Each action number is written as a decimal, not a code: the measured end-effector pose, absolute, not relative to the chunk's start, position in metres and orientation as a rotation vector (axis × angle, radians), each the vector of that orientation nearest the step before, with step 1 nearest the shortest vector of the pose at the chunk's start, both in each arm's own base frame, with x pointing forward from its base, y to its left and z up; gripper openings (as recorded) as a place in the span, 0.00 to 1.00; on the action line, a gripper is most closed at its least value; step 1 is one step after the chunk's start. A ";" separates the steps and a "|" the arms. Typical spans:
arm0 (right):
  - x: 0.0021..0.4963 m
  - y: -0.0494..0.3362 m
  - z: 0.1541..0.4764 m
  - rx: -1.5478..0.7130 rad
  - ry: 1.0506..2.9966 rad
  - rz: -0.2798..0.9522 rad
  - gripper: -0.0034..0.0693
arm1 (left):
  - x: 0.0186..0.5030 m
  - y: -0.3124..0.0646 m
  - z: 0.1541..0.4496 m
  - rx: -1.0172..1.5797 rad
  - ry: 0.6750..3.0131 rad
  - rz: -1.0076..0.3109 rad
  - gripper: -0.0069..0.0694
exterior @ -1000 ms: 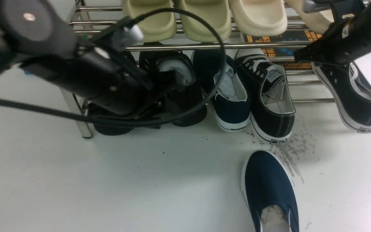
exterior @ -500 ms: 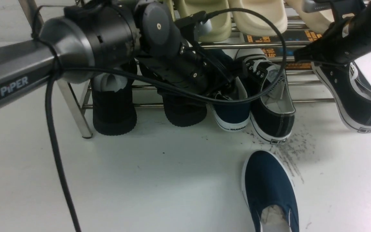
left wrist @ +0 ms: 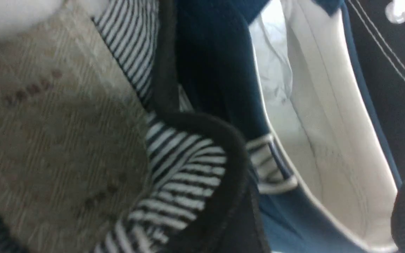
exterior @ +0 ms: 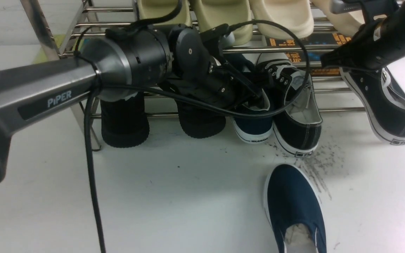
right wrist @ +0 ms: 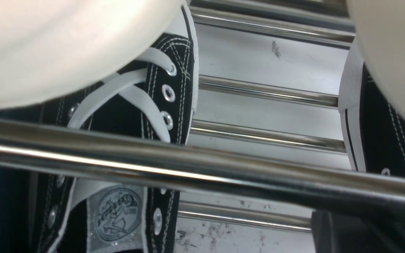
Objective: Take the shoes off the shelf with your hand on the white table.
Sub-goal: 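Grasp a shoe standing on the lower shelf of the shoe rack with the left gripper, then set the held shoe down on the floor in front of the rack with the left gripper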
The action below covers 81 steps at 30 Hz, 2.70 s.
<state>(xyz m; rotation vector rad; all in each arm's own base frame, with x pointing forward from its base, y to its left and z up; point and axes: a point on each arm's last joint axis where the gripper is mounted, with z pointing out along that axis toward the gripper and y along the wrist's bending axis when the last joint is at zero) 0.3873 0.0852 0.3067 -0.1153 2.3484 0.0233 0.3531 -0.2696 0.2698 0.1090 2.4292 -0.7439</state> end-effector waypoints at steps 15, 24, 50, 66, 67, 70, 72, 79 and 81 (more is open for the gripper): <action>0.388 0.085 0.307 -0.116 2.343 0.024 0.06 | 0.364 -0.276 0.249 0.049 2.416 -0.765 0.53; 0.388 0.085 0.307 -0.115 2.343 0.026 0.06 | 0.364 -0.270 0.252 -0.020 2.452 -0.769 0.16; 0.389 0.086 0.308 -0.114 2.324 0.034 0.07 | 0.302 -0.228 0.338 0.134 2.574 -0.647 0.16; 0.389 0.086 0.308 -0.112 2.328 0.037 0.08 | 0.300 -0.231 0.332 0.126 2.630 -0.663 0.16; 0.389 0.086 0.308 -0.112 2.328 0.037 0.08 | 0.300 -0.231 0.332 0.126 2.632 -0.664 0.16; 0.389 0.086 0.308 -0.112 2.328 0.037 0.08 | 0.297 -0.230 0.334 0.130 2.643 -0.662 0.16; 0.389 0.086 0.308 -0.112 2.328 0.037 0.08 | 0.295 -0.229 0.336 0.132 2.646 -0.663 0.16; 0.389 0.086 0.308 -0.112 2.328 0.037 0.08 | 0.282 -0.221 0.345 0.156 2.706 -0.644 0.16; 0.389 0.086 0.308 -0.112 2.328 0.037 0.08 | 0.281 -0.221 0.345 0.158 2.717 -0.640 0.16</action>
